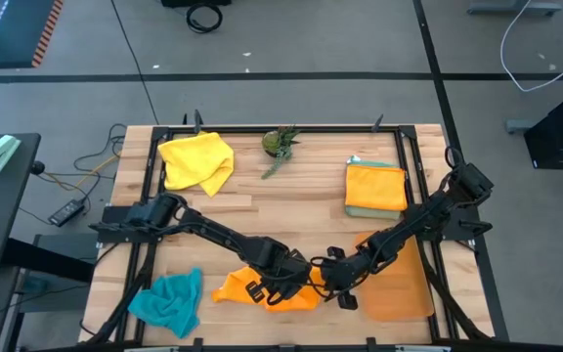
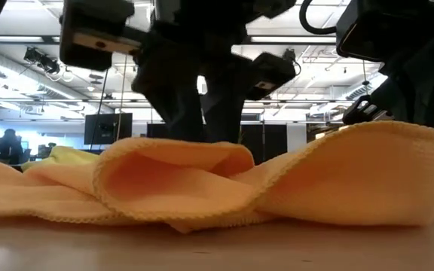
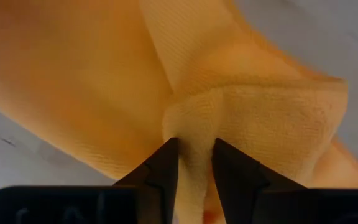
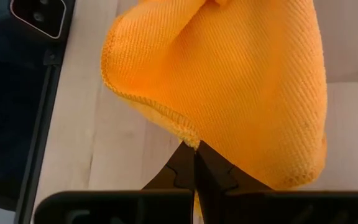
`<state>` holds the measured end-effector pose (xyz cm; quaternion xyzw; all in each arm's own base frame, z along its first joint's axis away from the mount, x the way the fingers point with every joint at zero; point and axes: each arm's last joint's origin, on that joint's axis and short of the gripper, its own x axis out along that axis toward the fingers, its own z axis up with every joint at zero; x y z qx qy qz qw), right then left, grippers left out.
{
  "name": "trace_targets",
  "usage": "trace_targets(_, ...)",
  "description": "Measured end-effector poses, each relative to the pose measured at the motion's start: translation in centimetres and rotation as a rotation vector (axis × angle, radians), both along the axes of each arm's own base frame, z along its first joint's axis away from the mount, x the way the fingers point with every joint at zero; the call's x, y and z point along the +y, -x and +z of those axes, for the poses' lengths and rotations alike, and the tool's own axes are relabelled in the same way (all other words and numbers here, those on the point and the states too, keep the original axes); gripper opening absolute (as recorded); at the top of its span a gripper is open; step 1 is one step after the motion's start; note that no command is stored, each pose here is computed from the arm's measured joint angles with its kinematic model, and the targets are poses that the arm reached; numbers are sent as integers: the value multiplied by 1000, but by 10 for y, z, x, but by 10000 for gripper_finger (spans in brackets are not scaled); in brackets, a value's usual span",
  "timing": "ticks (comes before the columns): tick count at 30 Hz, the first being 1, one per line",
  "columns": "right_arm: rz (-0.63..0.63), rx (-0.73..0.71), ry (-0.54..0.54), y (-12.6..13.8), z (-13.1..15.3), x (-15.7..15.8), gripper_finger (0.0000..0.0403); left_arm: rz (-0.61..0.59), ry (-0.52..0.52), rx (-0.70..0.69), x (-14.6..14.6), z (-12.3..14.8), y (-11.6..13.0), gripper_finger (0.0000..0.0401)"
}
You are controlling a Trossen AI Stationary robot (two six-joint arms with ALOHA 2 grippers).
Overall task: Fold microfiber towels
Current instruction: Fold the orange microfiber towel
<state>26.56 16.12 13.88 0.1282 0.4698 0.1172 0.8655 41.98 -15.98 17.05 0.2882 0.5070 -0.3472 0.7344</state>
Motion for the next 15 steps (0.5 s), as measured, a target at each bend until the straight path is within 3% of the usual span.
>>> trace_targets(6, 3, 0, 5, 0, 0, 0, 8, 68, -30, -6, 1, 1, 0, 14)
trace_targets(11, -26, 12, -11, 0, 0, 0, 8, 164, -31, -17, 3, 19, 6, 7)
trace_targets(15, -49, 36, -17, 2, -1, -1, 8, 212, -80, -66, 5, 54, 21, 6)
